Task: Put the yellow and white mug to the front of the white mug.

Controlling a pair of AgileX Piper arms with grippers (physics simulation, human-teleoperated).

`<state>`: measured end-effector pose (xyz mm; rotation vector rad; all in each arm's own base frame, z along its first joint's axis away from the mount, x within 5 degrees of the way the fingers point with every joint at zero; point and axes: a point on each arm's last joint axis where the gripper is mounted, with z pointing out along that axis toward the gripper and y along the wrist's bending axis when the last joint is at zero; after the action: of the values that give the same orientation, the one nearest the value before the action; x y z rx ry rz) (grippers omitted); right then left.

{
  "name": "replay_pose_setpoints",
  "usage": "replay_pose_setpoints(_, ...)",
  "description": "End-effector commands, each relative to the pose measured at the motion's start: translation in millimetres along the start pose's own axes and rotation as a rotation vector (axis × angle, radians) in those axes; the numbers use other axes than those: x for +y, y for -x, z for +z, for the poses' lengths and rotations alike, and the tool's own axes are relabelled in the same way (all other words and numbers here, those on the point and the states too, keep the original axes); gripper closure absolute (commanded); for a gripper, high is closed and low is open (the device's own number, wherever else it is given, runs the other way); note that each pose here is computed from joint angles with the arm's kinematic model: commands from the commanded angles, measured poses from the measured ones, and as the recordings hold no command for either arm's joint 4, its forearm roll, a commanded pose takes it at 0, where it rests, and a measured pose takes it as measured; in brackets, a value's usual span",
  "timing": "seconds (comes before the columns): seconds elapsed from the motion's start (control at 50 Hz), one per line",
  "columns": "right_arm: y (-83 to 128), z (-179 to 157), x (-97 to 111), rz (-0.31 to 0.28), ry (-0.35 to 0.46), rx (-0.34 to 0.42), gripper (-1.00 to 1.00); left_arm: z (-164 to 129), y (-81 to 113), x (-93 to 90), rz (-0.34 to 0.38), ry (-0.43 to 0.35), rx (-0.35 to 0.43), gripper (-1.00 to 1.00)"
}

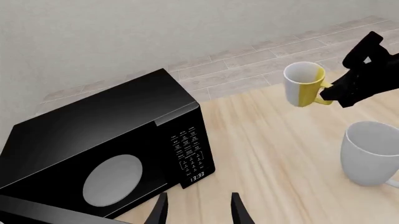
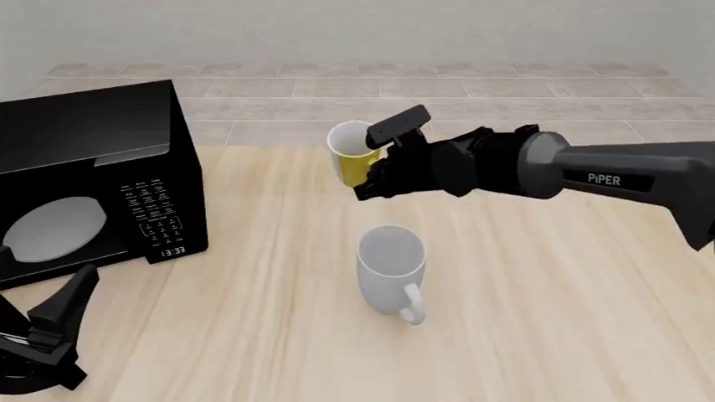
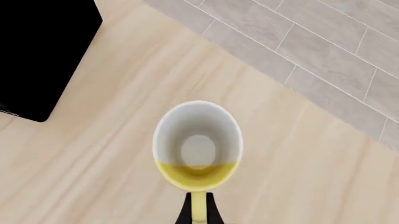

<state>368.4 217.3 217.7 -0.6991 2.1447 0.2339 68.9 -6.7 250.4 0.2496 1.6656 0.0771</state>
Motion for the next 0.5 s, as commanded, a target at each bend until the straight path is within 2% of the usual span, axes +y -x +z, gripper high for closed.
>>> replay_pose_setpoints(0.02, -7, 7, -11, 0.031, -0.021, 0.010, 1.00, 0, 0.0, 0.0, 0.000, 0.000, 0.000, -1.00)
replay_pose_setpoints(0.5, -21, 26, -37, 0.074, -0.064, 0.040, 1.00, 0, 0.0, 0.0, 0.000, 0.000, 0.000, -1.00)
